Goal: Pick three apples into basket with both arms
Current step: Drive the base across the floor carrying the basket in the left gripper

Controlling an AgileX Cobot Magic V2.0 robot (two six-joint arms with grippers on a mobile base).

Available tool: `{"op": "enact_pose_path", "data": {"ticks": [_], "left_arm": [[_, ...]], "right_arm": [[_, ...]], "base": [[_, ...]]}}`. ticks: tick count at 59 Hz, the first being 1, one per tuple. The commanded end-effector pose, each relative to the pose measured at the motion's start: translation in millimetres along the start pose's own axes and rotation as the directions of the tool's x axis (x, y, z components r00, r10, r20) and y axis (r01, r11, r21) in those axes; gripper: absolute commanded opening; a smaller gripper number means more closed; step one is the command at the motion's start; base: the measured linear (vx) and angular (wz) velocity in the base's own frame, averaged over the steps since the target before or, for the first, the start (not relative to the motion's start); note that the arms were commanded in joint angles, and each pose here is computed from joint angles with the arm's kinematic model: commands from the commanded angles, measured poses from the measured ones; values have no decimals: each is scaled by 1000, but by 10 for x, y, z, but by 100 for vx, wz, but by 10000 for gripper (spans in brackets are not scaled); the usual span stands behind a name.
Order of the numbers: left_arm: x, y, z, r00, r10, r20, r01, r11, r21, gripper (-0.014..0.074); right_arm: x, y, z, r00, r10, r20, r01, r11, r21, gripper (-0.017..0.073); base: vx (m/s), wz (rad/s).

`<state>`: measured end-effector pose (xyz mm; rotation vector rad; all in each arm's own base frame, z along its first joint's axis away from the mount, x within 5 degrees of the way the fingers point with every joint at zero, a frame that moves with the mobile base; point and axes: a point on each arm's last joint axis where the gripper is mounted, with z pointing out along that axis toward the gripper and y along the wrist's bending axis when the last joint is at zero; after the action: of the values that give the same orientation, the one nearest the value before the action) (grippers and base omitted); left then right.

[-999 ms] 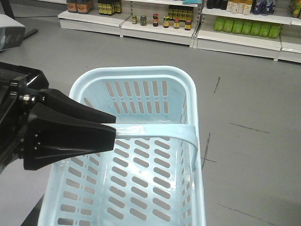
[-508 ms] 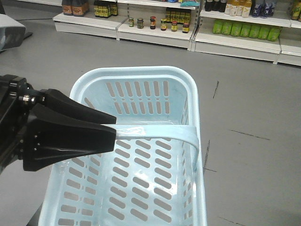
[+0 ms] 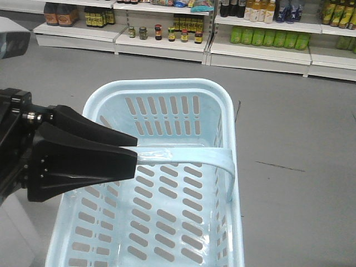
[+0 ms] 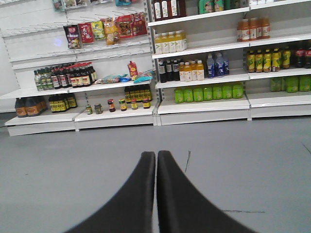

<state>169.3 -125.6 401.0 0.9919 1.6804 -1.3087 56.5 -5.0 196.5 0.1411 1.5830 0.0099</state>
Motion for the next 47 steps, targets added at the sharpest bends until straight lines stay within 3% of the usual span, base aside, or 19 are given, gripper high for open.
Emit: {"op": "enact_pose_path", "data": {"ticks": [1,47], "left_arm": [[-4,-177,-32,997,54,-57,-48,993,110,-6],[-5,-177,-32,997,54,-57,-48,993,110,-6]], "right_arm": [[-27,10,-5,997,-16,71,17,1000,-15,-4],[-27,10,-5,997,-16,71,17,1000,-15,-4]], "base": [[24,-22],[25,-23]]}}
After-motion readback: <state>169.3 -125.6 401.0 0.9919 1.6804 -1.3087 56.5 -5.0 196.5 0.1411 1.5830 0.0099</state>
